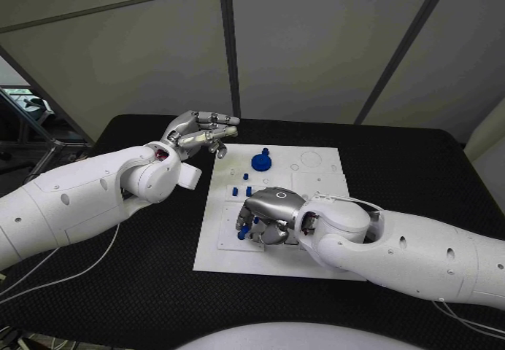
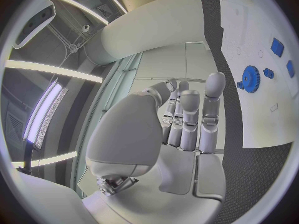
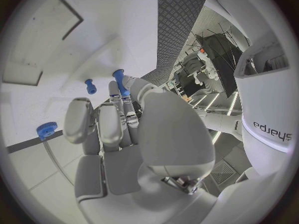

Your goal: Assemble the parts on the task board

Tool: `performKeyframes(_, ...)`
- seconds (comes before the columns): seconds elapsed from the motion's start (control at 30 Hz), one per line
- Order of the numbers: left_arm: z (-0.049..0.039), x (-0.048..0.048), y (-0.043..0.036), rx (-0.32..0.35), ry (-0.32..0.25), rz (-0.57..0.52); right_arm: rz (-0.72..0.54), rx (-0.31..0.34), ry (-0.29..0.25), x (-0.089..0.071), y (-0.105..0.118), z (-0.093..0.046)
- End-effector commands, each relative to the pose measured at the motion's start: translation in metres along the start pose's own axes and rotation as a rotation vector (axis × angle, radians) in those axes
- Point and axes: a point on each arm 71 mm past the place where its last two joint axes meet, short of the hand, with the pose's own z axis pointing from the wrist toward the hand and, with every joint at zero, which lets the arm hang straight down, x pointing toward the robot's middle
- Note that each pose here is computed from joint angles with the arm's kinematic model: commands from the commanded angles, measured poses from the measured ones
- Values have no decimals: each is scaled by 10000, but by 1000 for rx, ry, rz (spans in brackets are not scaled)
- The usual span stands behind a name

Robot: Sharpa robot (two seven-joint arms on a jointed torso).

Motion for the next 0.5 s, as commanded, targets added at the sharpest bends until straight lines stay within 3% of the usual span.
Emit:
performKeyframes(0.03,4,12,-12,2,12,-7,-7,-15,7,23,16,12)
performKeyframes(0.5,3,9,-12,2,10,-6,20,-28,-34,8,36,23)
